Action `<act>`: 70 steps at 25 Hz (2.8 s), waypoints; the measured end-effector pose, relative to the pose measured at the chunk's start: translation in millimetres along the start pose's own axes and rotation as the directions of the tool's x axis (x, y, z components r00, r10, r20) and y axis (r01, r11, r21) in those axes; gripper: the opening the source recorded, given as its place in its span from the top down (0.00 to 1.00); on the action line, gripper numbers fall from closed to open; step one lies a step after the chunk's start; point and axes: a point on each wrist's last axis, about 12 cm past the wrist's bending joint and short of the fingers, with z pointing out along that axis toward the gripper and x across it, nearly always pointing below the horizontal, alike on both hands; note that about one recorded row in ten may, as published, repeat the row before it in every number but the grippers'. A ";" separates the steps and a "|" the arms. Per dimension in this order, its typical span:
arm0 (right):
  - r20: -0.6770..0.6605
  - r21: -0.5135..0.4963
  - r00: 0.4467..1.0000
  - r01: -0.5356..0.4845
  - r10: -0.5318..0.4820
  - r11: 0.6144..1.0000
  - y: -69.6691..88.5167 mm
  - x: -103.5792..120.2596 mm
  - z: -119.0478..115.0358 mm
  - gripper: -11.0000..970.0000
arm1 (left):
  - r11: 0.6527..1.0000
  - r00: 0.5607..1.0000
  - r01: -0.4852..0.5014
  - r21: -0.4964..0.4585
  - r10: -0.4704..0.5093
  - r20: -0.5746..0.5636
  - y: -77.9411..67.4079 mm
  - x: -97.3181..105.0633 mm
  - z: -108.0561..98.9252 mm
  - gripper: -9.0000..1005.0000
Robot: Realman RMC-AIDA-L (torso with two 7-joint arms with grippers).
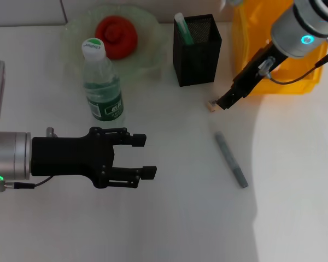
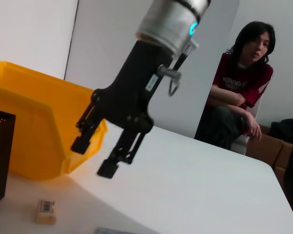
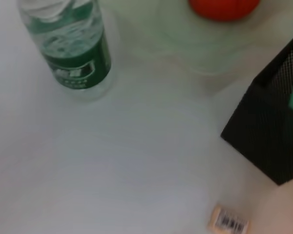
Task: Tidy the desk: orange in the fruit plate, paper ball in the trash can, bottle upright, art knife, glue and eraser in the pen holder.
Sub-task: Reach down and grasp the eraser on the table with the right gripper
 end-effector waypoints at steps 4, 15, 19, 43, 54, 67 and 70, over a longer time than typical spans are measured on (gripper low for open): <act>0.037 0.014 0.999 -0.002 0.001 1.000 -2.8 0.1 22.0 0.25 | 1.000 1.000 0.002 0.000 -0.002 0.006 -0.6 -0.1 2.4 0.22; 0.050 0.009 0.998 -0.048 0.047 0.999 -4.0 4.9 45.5 0.25 | 1.000 1.000 0.003 -0.002 -0.003 0.008 -0.6 0.5 4.0 0.22; 0.037 0.019 0.999 -0.032 0.031 0.999 -1.3 2.1 54.9 0.25 | 1.000 1.000 -0.001 -0.001 0.001 0.008 -0.1 -0.9 4.9 0.22; -0.011 0.090 1.000 -0.008 0.009 0.996 10.3 -5.6 75.1 0.27 | 1.000 1.000 -0.007 0.003 0.007 0.009 -0.2 -0.6 6.1 0.22; -0.011 0.116 0.999 -0.038 0.040 0.993 12.6 -11.5 75.5 0.28 | 1.000 1.000 -0.003 0.005 0.003 0.007 -1.4 1.4 6.2 0.22; -0.022 0.133 0.998 -0.052 0.056 0.990 14.7 -12.0 77.7 0.30 | 1.000 1.000 -0.001 0.006 0.001 0.006 -2.4 2.7 6.4 0.22; -0.016 0.136 0.997 -0.067 0.070 0.988 14.1 -12.1 78.0 0.31 | 1.000 1.000 -0.001 0.007 0.001 0.006 -2.6 2.8 6.6 0.22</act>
